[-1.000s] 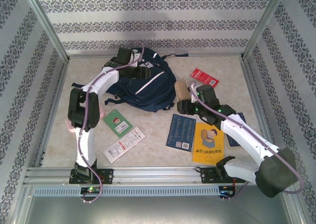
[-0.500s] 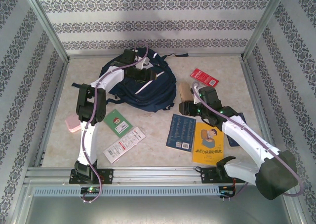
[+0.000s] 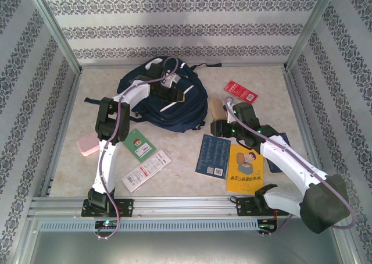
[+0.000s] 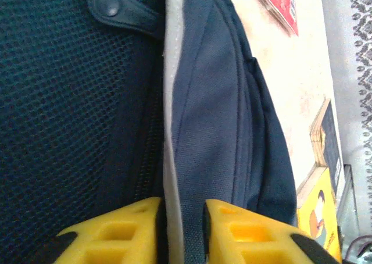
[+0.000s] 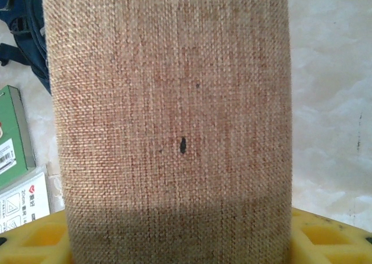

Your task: Pack the student bag

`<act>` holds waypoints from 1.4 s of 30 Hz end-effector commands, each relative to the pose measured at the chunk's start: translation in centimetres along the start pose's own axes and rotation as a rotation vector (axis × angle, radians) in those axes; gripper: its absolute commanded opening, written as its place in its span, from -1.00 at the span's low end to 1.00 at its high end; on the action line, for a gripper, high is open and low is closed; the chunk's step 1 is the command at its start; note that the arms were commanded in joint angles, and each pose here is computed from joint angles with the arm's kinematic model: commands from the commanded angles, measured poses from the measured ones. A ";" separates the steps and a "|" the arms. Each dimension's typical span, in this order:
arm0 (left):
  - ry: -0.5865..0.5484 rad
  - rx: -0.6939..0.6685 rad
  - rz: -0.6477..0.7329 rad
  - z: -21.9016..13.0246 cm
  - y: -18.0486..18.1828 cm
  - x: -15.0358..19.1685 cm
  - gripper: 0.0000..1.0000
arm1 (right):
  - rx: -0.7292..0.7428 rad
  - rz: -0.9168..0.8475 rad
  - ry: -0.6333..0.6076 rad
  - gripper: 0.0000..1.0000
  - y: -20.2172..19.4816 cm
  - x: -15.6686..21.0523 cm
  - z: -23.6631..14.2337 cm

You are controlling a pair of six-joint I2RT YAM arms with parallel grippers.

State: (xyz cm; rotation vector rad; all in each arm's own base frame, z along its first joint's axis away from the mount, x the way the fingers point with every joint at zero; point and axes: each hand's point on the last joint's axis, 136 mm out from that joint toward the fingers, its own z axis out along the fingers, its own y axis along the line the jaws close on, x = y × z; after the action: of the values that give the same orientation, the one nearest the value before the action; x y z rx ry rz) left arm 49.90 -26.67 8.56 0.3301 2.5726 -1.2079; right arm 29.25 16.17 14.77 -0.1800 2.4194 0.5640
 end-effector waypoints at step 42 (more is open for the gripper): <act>-0.347 0.241 0.532 -17.6 -23.5 -8.2 -1.00 | -0.494 0.386 0.035 -0.08 11.4 -11.8 16.4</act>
State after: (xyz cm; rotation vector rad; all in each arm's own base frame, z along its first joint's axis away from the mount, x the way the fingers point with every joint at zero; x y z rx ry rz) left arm 48.87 -26.90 31.17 0.5970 2.1692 -1.1749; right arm 42.96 29.59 13.14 0.0618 2.4009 1.1624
